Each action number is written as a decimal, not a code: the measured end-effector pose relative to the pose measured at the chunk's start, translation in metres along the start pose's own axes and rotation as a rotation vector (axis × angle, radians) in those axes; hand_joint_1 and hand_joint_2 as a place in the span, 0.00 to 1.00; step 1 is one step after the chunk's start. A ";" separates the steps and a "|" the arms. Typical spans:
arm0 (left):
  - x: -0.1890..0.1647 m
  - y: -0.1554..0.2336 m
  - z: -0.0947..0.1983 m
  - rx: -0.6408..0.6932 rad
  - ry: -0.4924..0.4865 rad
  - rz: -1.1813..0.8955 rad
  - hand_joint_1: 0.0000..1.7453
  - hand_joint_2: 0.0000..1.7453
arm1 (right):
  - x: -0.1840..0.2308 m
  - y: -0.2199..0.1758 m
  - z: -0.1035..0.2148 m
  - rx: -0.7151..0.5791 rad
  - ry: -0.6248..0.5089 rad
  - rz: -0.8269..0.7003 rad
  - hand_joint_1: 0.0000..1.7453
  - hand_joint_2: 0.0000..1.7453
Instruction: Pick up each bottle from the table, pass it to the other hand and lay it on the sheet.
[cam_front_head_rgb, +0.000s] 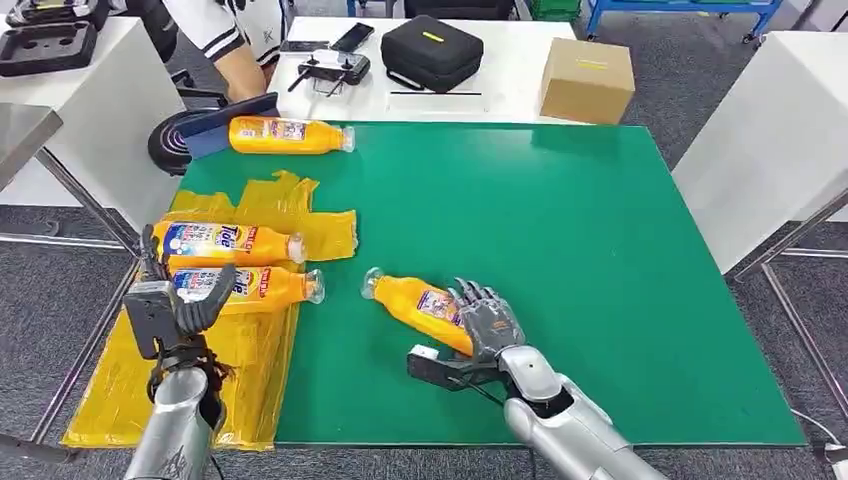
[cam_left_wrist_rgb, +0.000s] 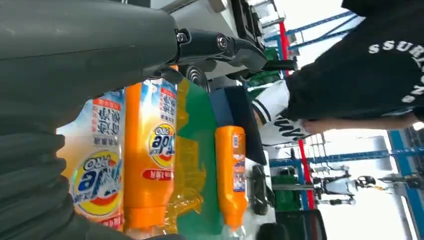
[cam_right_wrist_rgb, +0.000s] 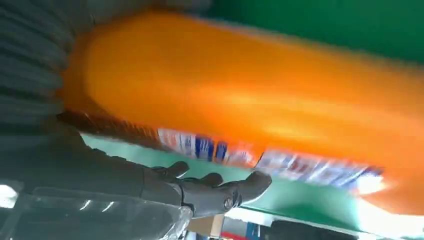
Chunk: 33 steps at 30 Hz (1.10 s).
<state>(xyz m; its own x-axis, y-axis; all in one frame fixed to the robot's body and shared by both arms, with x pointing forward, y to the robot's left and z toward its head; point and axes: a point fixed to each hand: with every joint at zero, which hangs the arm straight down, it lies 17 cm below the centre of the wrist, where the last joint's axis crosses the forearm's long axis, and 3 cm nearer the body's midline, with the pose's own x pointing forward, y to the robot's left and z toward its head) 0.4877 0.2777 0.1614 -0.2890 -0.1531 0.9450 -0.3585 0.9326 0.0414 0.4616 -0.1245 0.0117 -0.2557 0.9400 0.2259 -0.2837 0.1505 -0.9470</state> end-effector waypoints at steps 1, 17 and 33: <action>0.002 0.000 0.000 0.000 -0.005 0.001 0.00 1.00 | 0.000 0.000 0.000 0.001 0.002 0.005 0.97 1.00; 0.013 -0.006 -0.001 -0.014 -0.029 0.022 0.00 1.00 | 0.001 0.003 -0.001 0.004 0.007 0.037 1.00 1.00; 0.016 -0.005 0.000 -0.013 -0.037 0.025 0.00 1.00 | 0.002 0.000 0.000 -0.008 0.016 0.015 1.00 1.00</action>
<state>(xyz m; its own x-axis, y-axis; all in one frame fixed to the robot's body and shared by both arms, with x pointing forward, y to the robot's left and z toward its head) 0.4848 0.2704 0.1761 -0.3303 -0.1413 0.9332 -0.3389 0.9406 0.0225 0.4617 -0.1229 0.0122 -0.2450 0.9469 0.2082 -0.2723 0.1389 -0.9521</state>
